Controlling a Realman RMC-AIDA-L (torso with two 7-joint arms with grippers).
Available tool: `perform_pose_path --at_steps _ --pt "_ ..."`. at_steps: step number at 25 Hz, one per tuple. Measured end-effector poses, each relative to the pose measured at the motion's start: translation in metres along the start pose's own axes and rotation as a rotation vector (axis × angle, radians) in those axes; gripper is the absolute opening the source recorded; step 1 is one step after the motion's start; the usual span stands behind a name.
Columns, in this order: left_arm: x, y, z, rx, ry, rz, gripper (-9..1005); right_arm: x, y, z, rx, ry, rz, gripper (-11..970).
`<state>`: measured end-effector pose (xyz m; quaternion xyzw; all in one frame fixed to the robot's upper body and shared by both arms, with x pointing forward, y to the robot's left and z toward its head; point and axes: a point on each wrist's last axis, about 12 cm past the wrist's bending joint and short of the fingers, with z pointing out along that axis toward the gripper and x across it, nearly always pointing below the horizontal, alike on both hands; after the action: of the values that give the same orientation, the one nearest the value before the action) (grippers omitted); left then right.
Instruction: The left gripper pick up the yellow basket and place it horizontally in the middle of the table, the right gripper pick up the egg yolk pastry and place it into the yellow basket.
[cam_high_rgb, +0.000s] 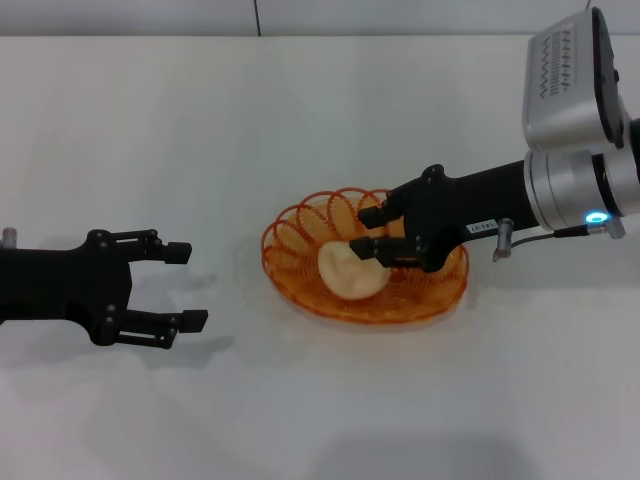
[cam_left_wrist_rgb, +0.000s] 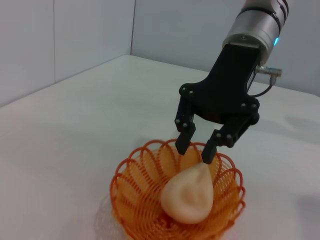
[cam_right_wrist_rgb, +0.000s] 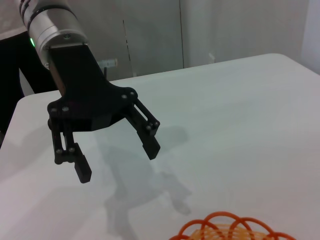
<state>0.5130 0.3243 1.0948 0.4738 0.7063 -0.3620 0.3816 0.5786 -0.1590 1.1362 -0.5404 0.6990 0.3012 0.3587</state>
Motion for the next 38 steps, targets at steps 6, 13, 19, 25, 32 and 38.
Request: perform_pose_path --at_steps 6,13,19,25,32,38 --pt "0.0 0.0 0.0 -0.001 0.0 -0.001 861 0.003 -0.001 -0.007 0.008 -0.013 0.014 407" --pt "-0.001 0.0 0.0 -0.002 -0.002 -0.001 861 0.016 -0.002 -0.046 -0.012 -0.116 0.035 632" --pt "-0.002 0.002 -0.001 -0.005 -0.002 0.002 862 0.047 0.002 -0.099 0.003 -0.21 0.015 757" --pt "-0.002 0.002 -0.002 -0.006 -0.002 0.004 861 0.087 0.01 -0.122 0.006 -0.226 0.044 857" --pt "-0.007 0.006 -0.002 -0.007 -0.002 -0.004 861 0.109 0.012 -0.119 0.043 -0.201 0.084 857" --pt "-0.011 0.009 -0.001 -0.001 0.005 -0.015 862 0.11 0.013 -0.111 0.041 -0.19 0.083 857"
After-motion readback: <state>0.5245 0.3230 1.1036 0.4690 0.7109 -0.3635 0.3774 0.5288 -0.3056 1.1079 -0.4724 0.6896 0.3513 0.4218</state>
